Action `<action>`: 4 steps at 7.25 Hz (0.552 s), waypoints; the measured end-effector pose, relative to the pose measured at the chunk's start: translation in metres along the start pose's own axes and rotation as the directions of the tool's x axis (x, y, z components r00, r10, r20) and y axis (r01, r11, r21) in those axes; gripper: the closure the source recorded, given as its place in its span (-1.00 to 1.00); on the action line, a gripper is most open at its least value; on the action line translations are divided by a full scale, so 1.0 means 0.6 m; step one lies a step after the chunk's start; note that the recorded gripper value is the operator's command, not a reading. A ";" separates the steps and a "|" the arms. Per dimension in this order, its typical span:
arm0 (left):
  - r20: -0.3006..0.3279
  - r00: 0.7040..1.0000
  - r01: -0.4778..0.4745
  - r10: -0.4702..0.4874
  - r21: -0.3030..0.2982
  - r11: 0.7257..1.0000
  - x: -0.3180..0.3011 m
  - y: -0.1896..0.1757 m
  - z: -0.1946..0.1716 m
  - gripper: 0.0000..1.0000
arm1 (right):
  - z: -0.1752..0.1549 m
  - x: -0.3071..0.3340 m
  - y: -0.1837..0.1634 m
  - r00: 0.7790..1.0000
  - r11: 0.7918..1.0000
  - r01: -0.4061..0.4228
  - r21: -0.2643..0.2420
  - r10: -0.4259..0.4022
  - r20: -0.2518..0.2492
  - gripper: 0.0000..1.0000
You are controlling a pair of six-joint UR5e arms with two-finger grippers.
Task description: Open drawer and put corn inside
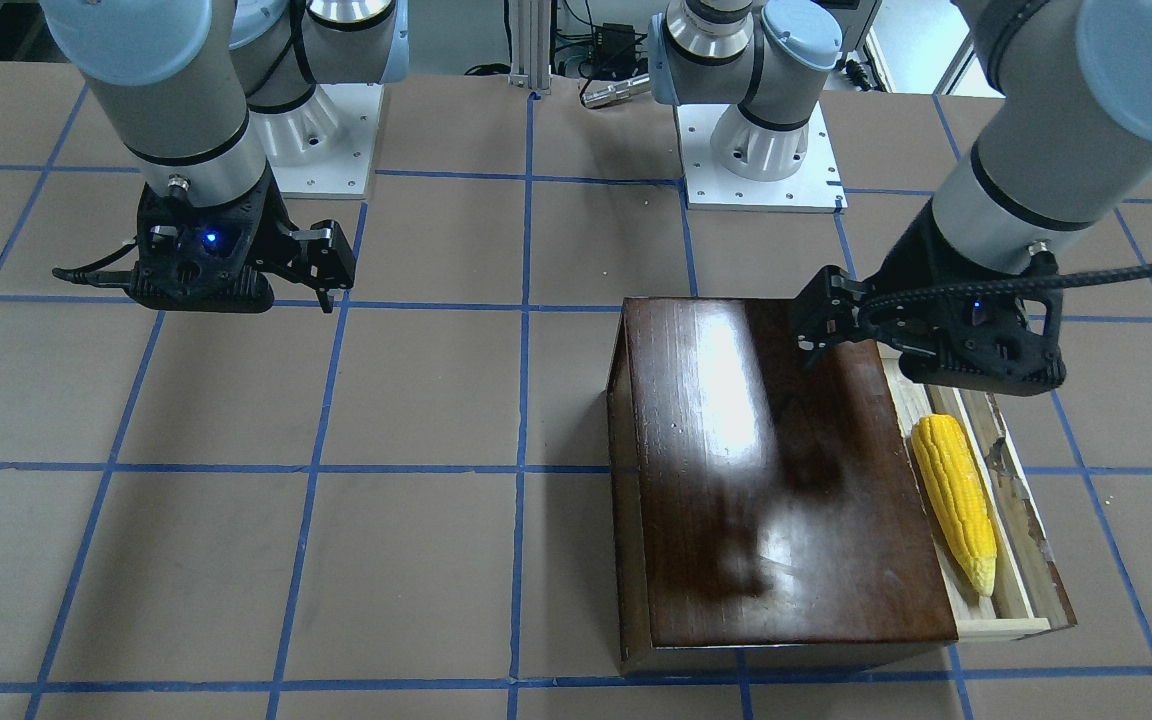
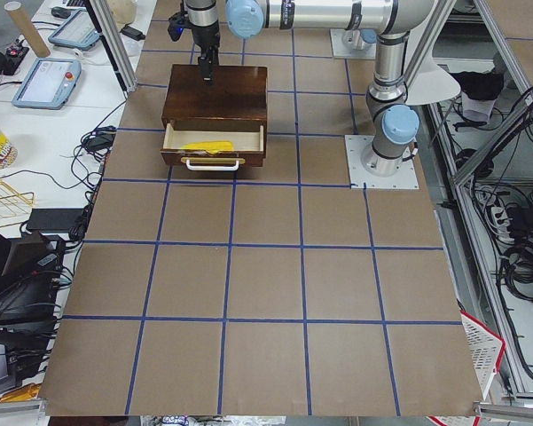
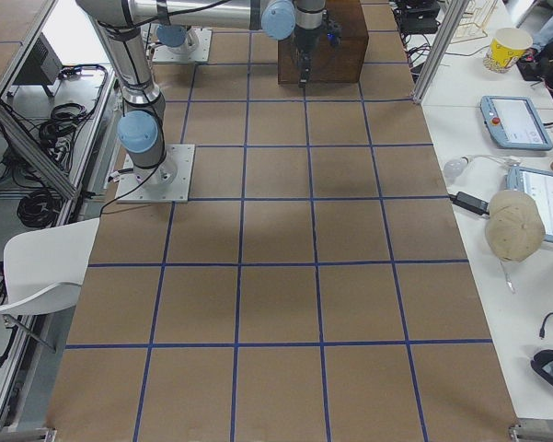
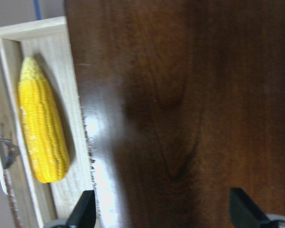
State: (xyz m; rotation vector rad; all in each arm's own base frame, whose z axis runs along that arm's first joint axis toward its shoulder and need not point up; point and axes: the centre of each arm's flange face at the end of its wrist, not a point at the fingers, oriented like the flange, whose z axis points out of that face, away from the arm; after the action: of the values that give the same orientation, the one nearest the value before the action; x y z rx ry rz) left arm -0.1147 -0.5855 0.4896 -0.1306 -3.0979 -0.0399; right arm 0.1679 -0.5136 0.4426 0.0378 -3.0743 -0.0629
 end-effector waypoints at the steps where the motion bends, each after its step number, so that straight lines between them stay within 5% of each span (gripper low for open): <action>1: 0.008 1.000 0.010 -0.010 -0.010 1.000 0.020 0.019 0.005 -1.00 | 0.000 0.000 0.000 1.000 1.000 0.000 0.000 0.000 0.000 -1.00; 4: 0.020 1.000 0.017 -0.017 -0.021 1.000 0.039 0.070 0.013 -1.00 | 0.000 0.000 0.000 1.000 1.000 0.000 0.000 0.000 -0.001 -1.00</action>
State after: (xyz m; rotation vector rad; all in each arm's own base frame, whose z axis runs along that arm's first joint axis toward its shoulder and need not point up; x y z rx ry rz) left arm -0.1347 -0.5413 0.4841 -0.1060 -3.1194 -0.0723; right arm 0.1678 -0.5137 0.4426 0.0383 -3.0735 -0.0624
